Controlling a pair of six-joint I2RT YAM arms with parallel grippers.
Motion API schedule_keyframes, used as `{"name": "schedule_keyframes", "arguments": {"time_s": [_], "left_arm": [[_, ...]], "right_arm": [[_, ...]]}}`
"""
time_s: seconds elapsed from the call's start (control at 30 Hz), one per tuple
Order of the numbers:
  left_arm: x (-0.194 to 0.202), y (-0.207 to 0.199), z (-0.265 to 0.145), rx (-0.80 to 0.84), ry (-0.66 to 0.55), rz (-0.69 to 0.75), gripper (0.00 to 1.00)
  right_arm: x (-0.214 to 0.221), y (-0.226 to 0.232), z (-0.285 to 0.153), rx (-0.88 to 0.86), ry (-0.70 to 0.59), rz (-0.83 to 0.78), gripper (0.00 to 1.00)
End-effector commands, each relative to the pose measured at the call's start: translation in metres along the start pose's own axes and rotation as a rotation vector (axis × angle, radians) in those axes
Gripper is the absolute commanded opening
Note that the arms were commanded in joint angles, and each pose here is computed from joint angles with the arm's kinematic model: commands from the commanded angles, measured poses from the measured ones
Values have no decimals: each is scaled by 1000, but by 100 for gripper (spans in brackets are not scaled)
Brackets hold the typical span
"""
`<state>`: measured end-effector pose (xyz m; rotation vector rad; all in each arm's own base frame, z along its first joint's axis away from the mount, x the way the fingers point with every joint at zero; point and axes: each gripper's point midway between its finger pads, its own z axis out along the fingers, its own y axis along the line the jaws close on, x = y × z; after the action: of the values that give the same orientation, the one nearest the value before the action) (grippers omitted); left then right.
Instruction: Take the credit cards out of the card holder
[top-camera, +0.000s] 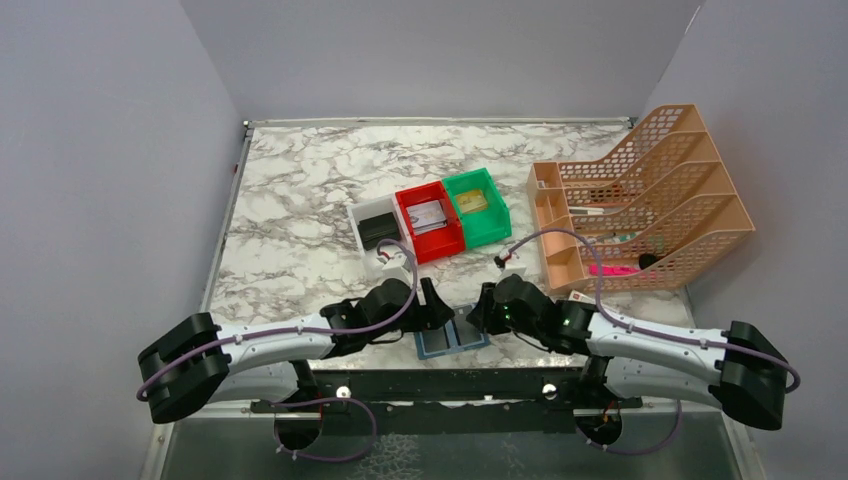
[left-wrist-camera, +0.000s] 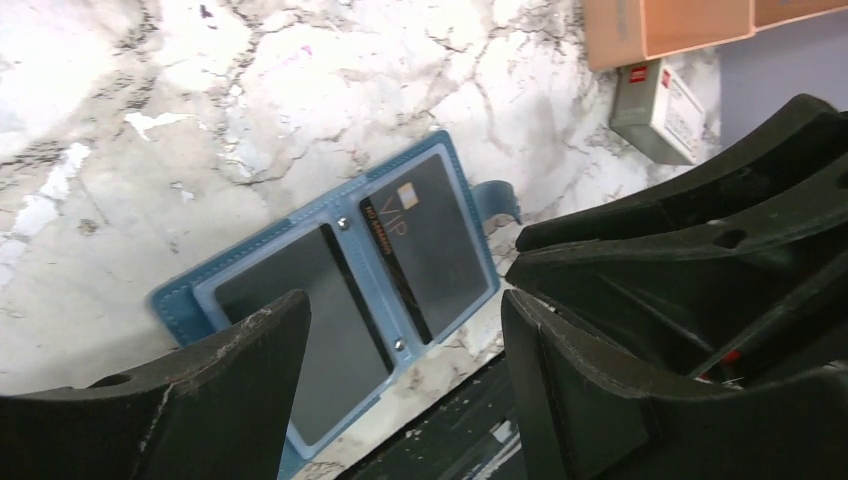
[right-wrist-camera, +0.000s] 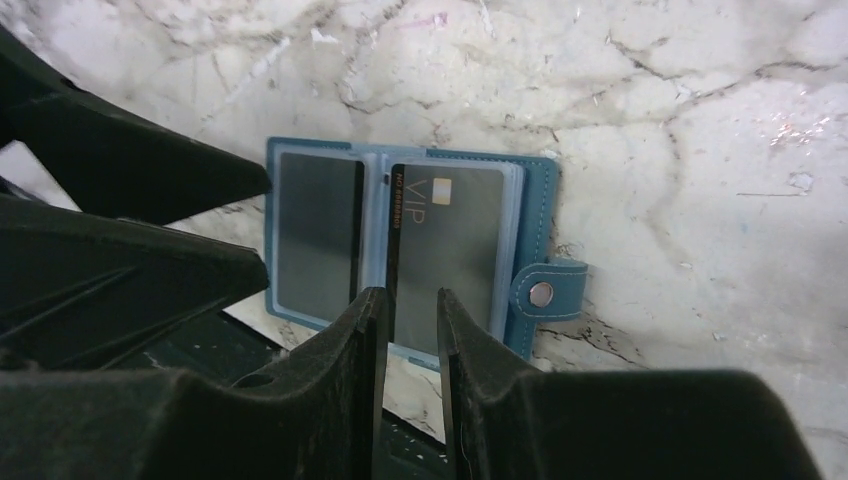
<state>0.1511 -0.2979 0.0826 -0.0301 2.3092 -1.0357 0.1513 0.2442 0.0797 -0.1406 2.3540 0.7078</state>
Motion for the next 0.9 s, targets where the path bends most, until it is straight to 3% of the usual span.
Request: {"name": "schedule_keyframes", "arguments": {"time_s": [0.0,0.13,0.57,0.87], "left_arm": [[-6,10,-1,-60,-24,42,73],[2,3,4,-24,17,47,73],[21,-29,25,107,139,80,66],[34,-3,35,10,163,16,60]], "right_arm": [[17,0,14,2,74,-37,30],[24,-18,22,100,99,-41,30],[43,-34,31,148,147,-59,29],[56,-38,31,142,178,-23,26]]}}
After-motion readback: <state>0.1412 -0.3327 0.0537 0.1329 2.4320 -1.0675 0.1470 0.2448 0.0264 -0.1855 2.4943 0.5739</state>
